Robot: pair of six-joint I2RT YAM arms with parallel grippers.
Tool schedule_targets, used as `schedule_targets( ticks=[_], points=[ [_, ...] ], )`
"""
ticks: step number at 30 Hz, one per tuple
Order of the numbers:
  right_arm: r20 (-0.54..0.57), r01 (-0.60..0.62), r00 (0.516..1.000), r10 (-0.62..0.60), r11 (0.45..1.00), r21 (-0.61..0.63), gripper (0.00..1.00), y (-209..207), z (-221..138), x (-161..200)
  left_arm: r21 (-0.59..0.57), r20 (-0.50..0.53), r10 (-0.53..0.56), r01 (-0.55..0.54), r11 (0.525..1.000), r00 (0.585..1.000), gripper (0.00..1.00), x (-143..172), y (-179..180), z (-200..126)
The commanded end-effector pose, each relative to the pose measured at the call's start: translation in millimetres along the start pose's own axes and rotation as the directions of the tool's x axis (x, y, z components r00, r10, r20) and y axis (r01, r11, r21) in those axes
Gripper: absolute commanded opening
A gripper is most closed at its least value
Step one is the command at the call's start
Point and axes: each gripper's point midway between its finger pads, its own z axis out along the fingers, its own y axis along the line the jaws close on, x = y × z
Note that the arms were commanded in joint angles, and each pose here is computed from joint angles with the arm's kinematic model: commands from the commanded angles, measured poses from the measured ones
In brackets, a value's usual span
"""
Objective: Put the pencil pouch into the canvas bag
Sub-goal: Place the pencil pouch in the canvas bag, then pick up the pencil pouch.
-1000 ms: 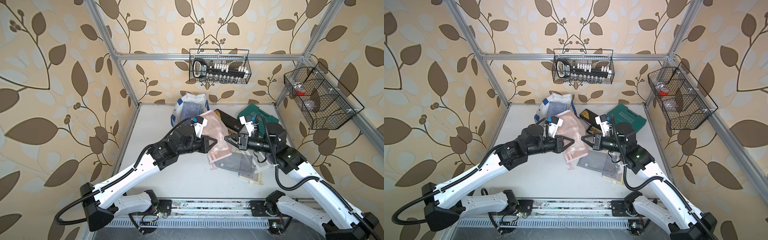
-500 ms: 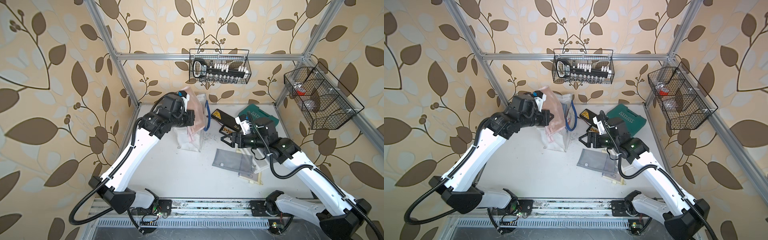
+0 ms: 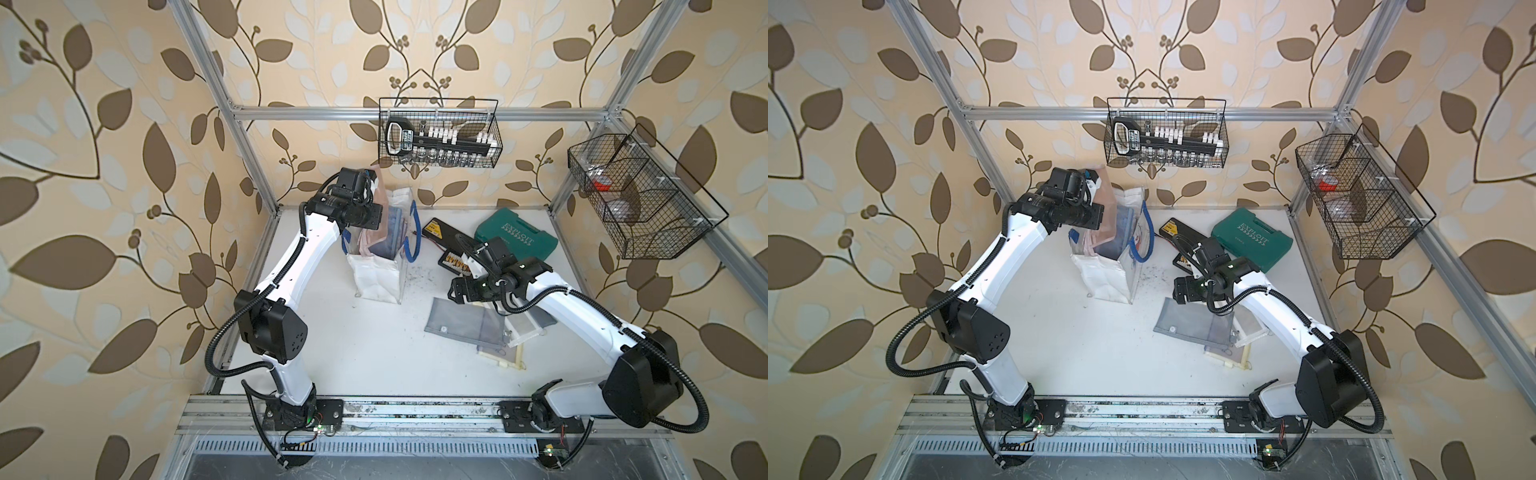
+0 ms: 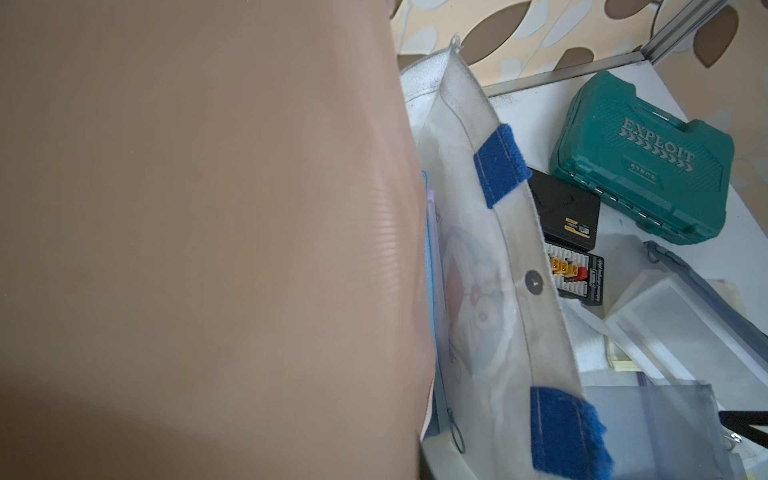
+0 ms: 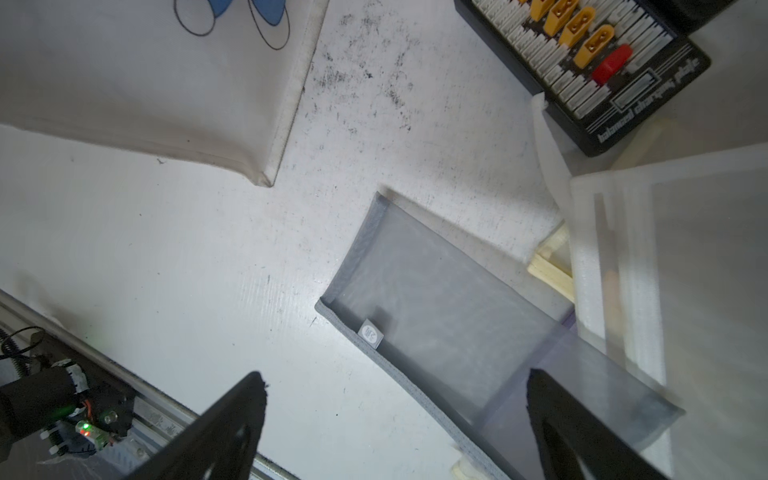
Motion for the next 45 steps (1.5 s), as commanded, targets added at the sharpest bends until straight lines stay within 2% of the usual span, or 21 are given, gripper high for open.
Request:
schedule_targets(
  ticks=[1, 6, 11, 14, 17, 19, 23, 28, 32, 37, 41, 45],
  points=[
    [-0.055, 0.023, 0.998, -0.021, 0.999, 0.048, 0.96, -18, 14, 13, 0.117, 0.092, 0.075, -0.085, 0.989, 0.993, 0.00, -27, -23, -3],
    [-0.090, -0.002, 0.996, 0.006, 0.999, 0.050, 0.97, -32, 29, 21, 0.202, 0.010, 0.060, -0.061, 0.978, 0.998, 0.00, -7, -33, 20],
    [-0.113, -0.020, 0.993, 0.025, 0.999, 0.041, 0.96, -36, 42, 22, 0.192, -0.064, 0.040, -0.028, 0.981, 0.997, 0.01, 23, -28, 29],
    [-0.122, -0.021, 0.992, 0.026, 0.999, 0.041, 0.97, -37, 49, 22, 0.161, -0.079, 0.043, -0.030, 0.986, 0.996, 0.42, 30, -23, 26],
    [-0.129, -0.011, 0.991, 0.019, 0.998, 0.056, 0.96, -39, 54, 19, 0.114, -0.066, 0.052, -0.044, 0.993, 0.996, 0.70, 24, -16, 16],
    [-0.134, -0.007, 0.991, 0.015, 0.998, 0.058, 0.97, -40, 57, 16, 0.086, -0.058, 0.058, -0.053, 0.995, 0.997, 0.81, 18, -13, 5],
    [-0.150, 0.000, 0.989, 0.011, 0.997, 0.076, 0.96, -43, 64, 15, 0.007, 0.023, 0.046, -0.046, 0.999, 0.999, 0.98, -1, -4, -33],
    [-0.182, -0.003, 0.983, 0.018, 0.997, 0.082, 0.93, -46, 75, 22, -0.067, 0.107, 0.015, -0.008, 0.998, 0.994, 0.99, -9, 2, -85],
    [-0.205, -0.004, 0.979, 0.020, 0.997, 0.078, 0.92, -48, 81, 29, -0.069, 0.087, 0.010, -0.004, 0.998, 0.996, 0.99, 16, -8, -110],
    [-0.236, -0.016, 0.971, 0.032, 0.998, 0.067, 0.87, -48, 86, 43, 0.139, 0.054, 0.044, -0.051, 0.989, 0.998, 0.99, 67, -75, -144],
    [-0.249, -0.025, 0.968, 0.037, 0.998, 0.052, 0.84, -43, 83, 55, 0.391, -0.071, 0.023, 0.007, 0.920, 0.997, 0.99, 130, -141, -158],
    [-0.259, -0.045, 0.964, 0.055, 0.998, 0.044, 0.83, -40, 81, 66, 0.503, -0.228, 0.008, 0.111, 0.857, 0.974, 0.99, 201, -184, -149]
  ],
)
